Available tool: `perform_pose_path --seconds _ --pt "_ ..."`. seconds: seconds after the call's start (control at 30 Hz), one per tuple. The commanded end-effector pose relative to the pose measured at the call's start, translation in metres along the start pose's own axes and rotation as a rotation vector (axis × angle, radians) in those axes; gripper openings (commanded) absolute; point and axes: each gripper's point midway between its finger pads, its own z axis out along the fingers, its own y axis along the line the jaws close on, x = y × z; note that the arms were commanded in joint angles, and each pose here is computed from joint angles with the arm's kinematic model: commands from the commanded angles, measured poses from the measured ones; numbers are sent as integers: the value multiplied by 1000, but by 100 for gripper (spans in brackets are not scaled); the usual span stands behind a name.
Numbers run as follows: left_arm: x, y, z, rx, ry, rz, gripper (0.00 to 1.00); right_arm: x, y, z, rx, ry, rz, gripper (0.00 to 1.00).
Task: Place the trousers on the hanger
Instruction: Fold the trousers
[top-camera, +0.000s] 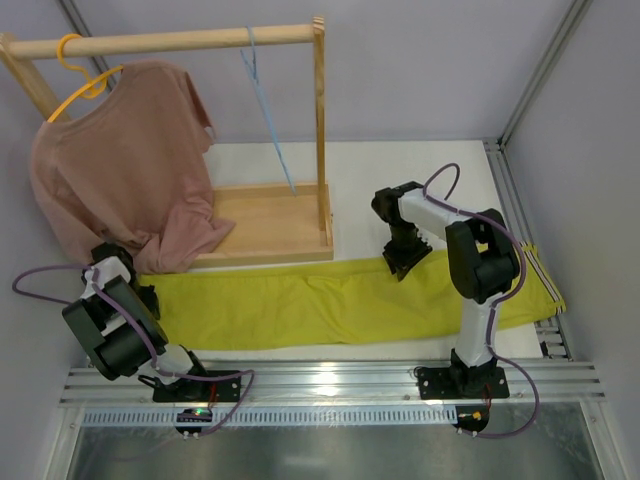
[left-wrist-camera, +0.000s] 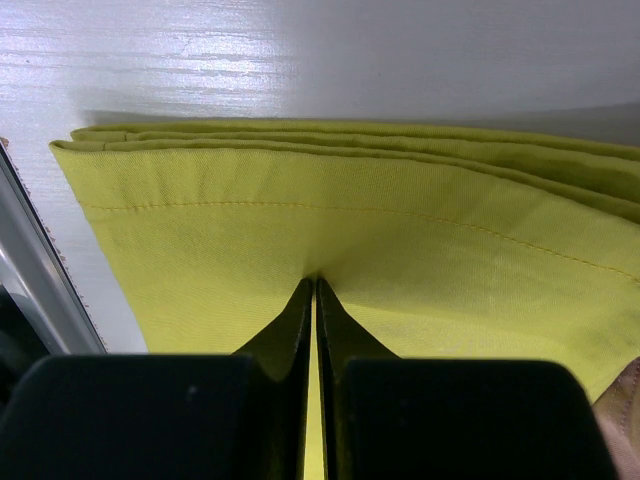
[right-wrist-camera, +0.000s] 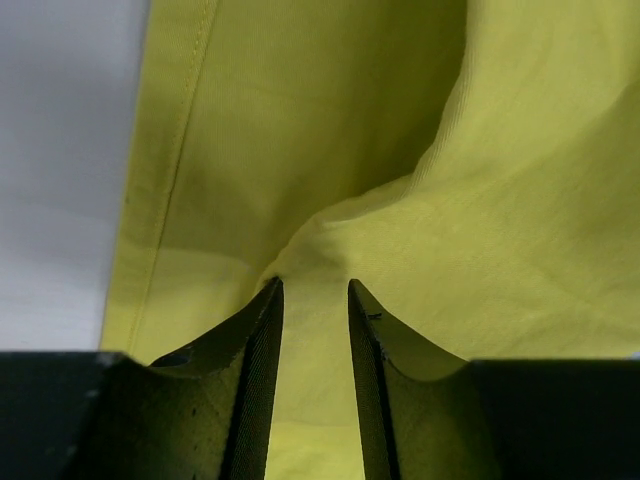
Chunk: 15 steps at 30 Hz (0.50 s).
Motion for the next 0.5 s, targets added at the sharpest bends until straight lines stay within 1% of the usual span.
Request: perform_pose_path --seconds 0.0,0.07,0.2,0.33,0.47 --pt "-16 6 8 -30 -70 -11 0 -6 7 5 -14 -11 17 36" --pt "-17 5 8 -30 -72 -8 0 -5 8 5 -21 -7 12 37" --pt "-17 5 8 -30 -72 -8 1 -9 11 -2 -48 -14 29 43" --pt "-16 6 9 -32 -71 -6 1 -16 8 -9 -39 -25 52 43" --pt "-16 6 8 -31 -71 -6 1 -16 3 -2 1 -13 51 43"
